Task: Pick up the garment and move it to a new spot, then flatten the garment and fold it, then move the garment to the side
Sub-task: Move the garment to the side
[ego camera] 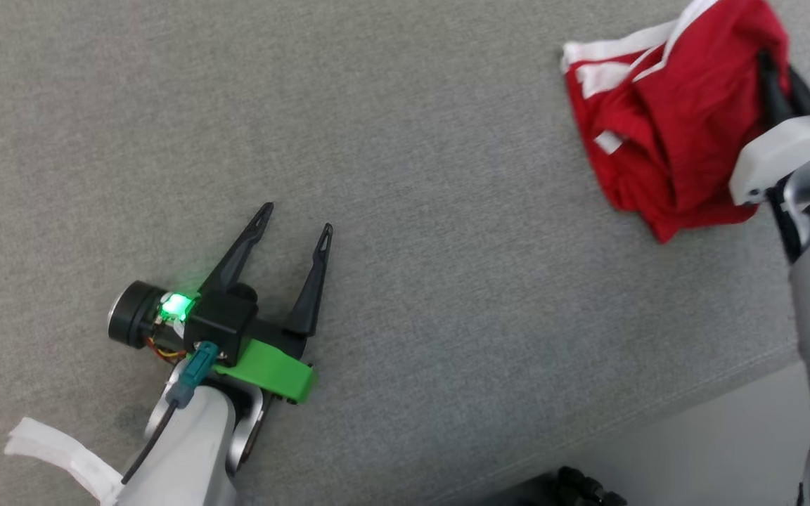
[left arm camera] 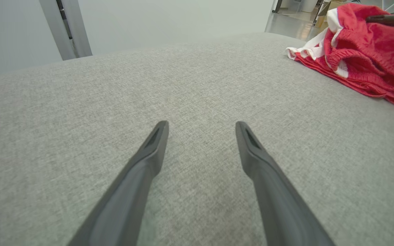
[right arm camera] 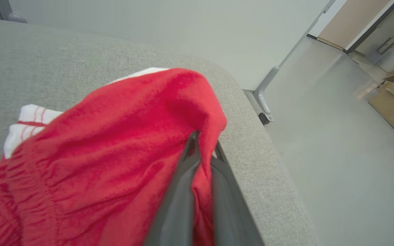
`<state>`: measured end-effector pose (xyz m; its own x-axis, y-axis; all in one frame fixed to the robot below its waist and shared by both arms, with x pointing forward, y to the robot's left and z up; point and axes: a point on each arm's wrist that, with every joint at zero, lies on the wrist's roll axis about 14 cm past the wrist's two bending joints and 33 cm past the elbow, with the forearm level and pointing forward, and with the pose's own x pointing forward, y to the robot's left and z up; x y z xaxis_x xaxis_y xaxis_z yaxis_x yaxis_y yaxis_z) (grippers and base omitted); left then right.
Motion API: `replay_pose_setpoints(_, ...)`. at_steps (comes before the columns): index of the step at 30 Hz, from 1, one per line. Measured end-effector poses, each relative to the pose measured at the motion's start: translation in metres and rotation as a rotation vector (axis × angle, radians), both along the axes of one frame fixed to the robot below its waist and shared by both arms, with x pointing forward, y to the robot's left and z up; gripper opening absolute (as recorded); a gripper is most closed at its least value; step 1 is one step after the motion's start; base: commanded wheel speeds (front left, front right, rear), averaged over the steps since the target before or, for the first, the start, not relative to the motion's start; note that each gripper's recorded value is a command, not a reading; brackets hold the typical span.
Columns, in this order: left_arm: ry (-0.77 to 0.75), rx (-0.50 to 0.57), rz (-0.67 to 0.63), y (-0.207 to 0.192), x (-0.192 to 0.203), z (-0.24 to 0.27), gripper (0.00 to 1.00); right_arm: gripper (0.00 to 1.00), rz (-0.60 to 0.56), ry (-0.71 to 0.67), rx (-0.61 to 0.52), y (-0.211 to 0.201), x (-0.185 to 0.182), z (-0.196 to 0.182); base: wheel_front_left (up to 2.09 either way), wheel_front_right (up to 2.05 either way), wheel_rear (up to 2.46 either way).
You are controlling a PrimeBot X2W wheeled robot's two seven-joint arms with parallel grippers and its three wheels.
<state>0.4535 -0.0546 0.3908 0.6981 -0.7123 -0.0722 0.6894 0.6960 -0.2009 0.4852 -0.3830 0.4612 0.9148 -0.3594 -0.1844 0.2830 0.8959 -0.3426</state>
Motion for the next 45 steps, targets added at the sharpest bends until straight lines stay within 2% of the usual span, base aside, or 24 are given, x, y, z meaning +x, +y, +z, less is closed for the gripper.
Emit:
replay_pose_setpoints(7, 0.024, 0.008, 0.042, 0.018, 0.012, -0.019, 1.00, 0.00, -0.151, 0.060, -0.114, -0.066, 0.011, 0.004, 0.00, 0.00, 0.00)
replay_pose_setpoints(8, 0.027, 0.005, 0.044, 0.020, 0.012, -0.020, 1.00, 0.07, -0.169, 0.068, -0.123, -0.072, 0.011, 0.004, 0.00, 0.00, 0.00)
replay_pose_setpoints(9, 0.031, 0.005, 0.049, 0.021, 0.012, -0.021, 1.00, 0.45, -0.186, 0.073, -0.134, -0.078, 0.011, 0.003, 0.00, 0.00, 0.00)
replay_pose_setpoints(10, 0.032, 0.003, 0.055, 0.023, 0.013, -0.022, 1.00, 0.91, -0.200, 0.076, -0.143, -0.082, 0.011, 0.002, 0.00, 0.00, 0.00)
replay_pose_setpoints(11, 0.033, 0.002, 0.062, 0.025, 0.014, -0.024, 1.00, 1.00, -0.212, 0.074, -0.143, -0.085, 0.012, 0.001, 0.00, 0.00, 0.00)
replay_pose_setpoints(19, 0.039, 0.010, 0.111, 0.038, 0.019, -0.024, 1.00, 1.00, -0.179, -0.047, -0.135, -0.068, 0.029, 0.011, 0.00, 0.00, 0.00)
replay_pose_setpoints(22, 0.041, 0.029, 0.149, 0.049, 0.022, -0.021, 1.00, 1.00, -0.109, -0.105, -0.100, -0.037, 0.045, 0.021, 0.00, 0.00, 0.00)
replay_pose_setpoints(24, 0.038, 0.042, 0.175, 0.058, 0.023, -0.019, 1.00, 1.00, -0.020, -0.153, -0.109, -0.007, 0.059, 0.037, 0.00, 0.00, 0.00)
replay_pose_setpoints(27, 0.031, 0.061, 0.209, 0.069, 0.023, -0.013, 1.00, 1.00, 0.058, -0.228, -0.083, 0.026, 0.064, 0.056, 0.00, 0.00, 0.00)
replay_pose_setpoints(36, 0.011, 0.098, 0.349, 0.109, 0.015, 0.008, 1.00, 1.00, 0.235, -0.335, 0.078, 0.107, 0.048, 0.073, 0.00, 0.00, 0.00)
replay_pose_setpoints(45, 0.007, 0.114, 0.522, 0.161, -0.010, 0.029, 1.00, 1.00, 0.330, -0.304, 0.268, 0.163, -0.001, 0.047, 0.00, 0.00, 0.00)
